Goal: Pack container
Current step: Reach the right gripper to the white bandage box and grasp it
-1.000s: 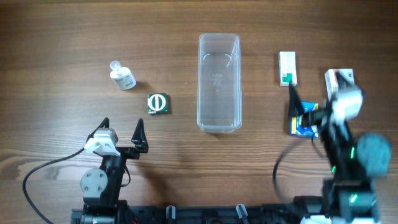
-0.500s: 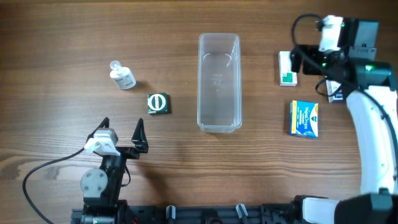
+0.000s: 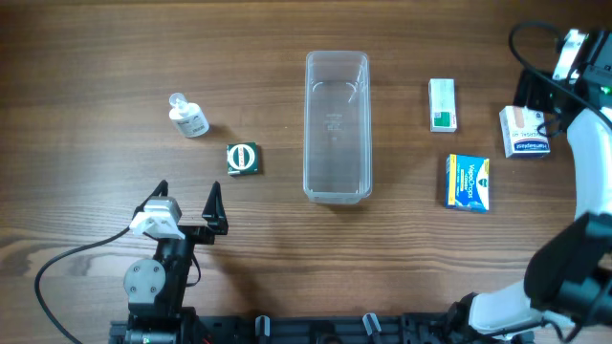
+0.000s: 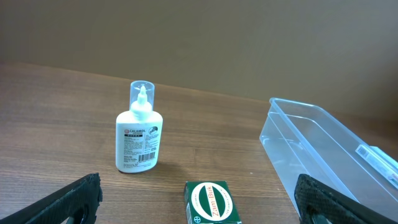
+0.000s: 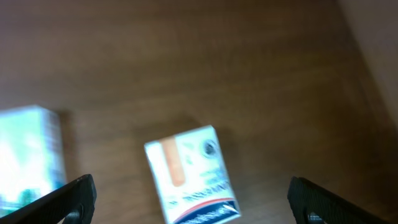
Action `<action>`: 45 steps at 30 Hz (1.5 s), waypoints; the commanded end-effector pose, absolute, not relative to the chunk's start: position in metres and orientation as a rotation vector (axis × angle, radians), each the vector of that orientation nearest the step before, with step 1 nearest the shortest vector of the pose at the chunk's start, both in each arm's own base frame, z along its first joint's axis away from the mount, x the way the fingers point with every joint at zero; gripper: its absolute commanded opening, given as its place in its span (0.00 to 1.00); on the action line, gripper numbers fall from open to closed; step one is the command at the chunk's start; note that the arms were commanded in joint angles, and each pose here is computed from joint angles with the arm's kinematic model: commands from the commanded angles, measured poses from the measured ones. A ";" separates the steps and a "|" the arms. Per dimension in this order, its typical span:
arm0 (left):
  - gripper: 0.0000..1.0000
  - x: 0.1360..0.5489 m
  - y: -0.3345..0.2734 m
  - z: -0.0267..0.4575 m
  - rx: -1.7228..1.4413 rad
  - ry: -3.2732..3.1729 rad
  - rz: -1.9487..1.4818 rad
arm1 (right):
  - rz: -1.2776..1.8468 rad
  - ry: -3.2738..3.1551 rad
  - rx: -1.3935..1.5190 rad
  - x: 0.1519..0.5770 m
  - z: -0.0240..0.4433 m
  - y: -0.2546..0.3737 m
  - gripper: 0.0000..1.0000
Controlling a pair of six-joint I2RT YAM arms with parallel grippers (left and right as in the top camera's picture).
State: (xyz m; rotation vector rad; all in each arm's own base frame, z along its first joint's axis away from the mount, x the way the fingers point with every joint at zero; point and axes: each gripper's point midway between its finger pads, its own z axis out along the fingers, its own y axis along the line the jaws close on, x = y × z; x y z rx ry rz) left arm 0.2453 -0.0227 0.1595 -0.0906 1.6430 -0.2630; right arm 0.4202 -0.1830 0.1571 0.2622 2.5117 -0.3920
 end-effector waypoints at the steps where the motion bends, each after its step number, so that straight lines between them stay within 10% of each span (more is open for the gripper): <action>1: 1.00 0.245 -0.023 0.158 -0.069 1.645 -0.255 | -0.500 2.642 0.022 0.413 0.130 -0.195 1.00; 45: 1.00 0.245 -0.023 0.158 -0.069 1.645 -0.255 | -0.145 2.844 -0.053 0.406 0.005 -0.194 0.89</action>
